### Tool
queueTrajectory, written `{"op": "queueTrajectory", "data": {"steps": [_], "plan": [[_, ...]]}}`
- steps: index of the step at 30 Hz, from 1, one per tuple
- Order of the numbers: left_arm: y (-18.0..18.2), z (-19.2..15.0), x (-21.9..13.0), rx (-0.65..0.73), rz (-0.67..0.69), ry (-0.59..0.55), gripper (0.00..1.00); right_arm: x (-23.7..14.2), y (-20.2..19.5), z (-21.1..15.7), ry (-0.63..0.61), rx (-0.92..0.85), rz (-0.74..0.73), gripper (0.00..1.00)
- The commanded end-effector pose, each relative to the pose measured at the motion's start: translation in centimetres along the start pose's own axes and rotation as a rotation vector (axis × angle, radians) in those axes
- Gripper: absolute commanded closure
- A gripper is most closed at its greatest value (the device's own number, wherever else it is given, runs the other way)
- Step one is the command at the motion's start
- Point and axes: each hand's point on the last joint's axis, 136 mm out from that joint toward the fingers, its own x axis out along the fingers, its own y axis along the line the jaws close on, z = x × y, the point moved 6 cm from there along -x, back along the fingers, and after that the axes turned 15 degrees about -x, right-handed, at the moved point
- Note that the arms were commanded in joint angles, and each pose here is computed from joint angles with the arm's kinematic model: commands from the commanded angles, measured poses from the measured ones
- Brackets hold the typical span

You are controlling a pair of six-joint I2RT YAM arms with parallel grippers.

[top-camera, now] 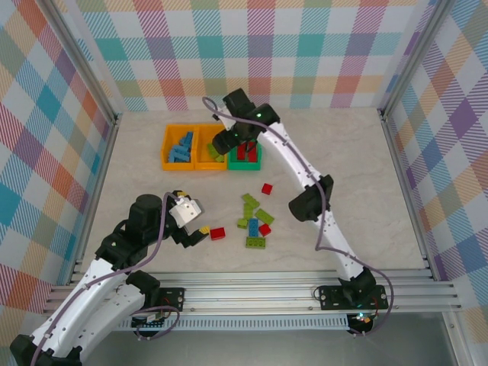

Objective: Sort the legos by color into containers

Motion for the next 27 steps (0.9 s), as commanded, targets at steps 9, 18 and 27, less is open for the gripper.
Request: {"op": "queueTrajectory", "data": {"steps": [9,18,27], "plan": [[1.1,2.7,0.6,-0.326,0.018,-0.067,0.00,-14.5,2.6,-11.2,0.135,0.040,0.021,0.00],[1.3,8.1,7.1,-0.817,0.087,0.192,0.04,-14.3,6.1,-18.8,0.082,0.464,0.023,0.00],[1.8,8.3,8.5,-0.742,0.133,0.172,0.00,-4.5,3.1,-18.4,0.136,0.781,-0.112,0.06]]}}
